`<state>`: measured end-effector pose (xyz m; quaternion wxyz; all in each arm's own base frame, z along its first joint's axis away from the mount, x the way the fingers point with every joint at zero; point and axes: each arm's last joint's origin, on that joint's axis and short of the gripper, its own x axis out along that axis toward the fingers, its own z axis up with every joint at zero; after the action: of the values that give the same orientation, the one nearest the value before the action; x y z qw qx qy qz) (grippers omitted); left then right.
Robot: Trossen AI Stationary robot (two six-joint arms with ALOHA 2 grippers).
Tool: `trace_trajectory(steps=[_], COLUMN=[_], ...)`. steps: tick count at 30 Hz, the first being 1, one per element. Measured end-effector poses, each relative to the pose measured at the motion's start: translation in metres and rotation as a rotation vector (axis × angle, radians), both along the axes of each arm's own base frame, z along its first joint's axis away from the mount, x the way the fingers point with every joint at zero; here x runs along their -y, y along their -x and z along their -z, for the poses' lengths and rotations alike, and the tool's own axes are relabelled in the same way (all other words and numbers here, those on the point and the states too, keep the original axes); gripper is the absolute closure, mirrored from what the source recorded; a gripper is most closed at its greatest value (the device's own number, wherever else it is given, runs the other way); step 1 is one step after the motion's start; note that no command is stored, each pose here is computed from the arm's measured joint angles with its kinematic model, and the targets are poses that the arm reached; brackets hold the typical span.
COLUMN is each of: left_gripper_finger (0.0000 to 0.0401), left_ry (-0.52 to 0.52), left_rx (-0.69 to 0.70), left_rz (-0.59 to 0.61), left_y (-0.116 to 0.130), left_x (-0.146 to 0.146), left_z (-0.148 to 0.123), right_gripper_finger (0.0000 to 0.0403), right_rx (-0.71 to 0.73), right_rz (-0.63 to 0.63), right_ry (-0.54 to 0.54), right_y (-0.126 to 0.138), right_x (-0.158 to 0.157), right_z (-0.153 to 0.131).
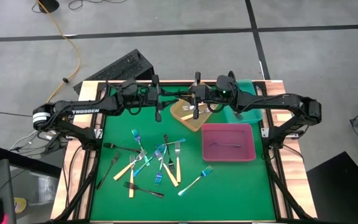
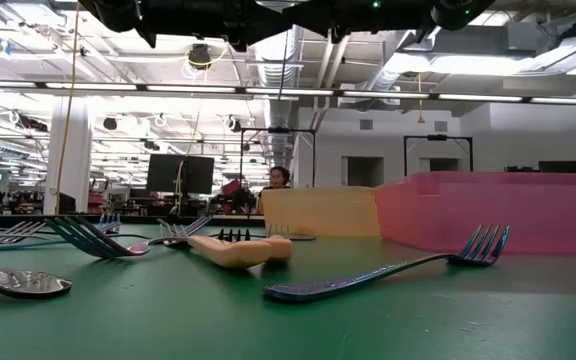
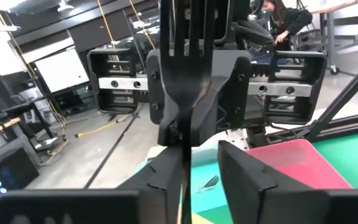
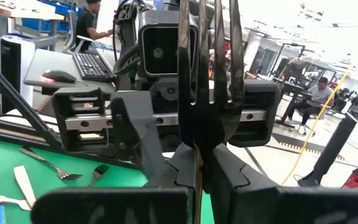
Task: Sort silverware by color (type)
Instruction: Put the black fork into the blue bin
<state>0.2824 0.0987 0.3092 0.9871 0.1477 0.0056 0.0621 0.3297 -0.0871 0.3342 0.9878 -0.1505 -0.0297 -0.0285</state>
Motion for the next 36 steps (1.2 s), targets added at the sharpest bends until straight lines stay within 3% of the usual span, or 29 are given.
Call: trace_trajectory(steps=[7, 15, 20, 26, 36], left_gripper_finger=[0.0268, 0.0243, 0.0241, 0.0241, 0.0241], left_ry=[0.016, 0.022, 0.031, 0.063, 0.104], left_rx=[-0.086, -0.209, -0.252, -0.258, -0.273], left_rz=[-0.095, -0.365, -0.477, -0.495, -0.506], left_y=[0.001, 0.005, 0.007, 0.008, 0.009], left_x=[-0.003, -0.010, -0.012, -0.012, -0.013], left_z=[0.009, 0.020, 0.024, 0.026, 0.029], right_gripper_finger=[0.0366, 0.0366, 0.0366, 0.0366, 0.0366], right_rx=[-0.006, -0.047, -0.171, -0.329, -0.516], right_rz=[0.050, 0.112, 0.331, 0.671, 0.945], right_ry=[-0.036, -0.136, -0.187, -0.315, -0.583], right_y=[0.001, 0.005, 0.016, 0.049, 0.116], right_x=[0.005, 0.014, 0.024, 0.039, 0.066], right_z=[0.001, 0.005, 0.012, 0.008, 0.008])
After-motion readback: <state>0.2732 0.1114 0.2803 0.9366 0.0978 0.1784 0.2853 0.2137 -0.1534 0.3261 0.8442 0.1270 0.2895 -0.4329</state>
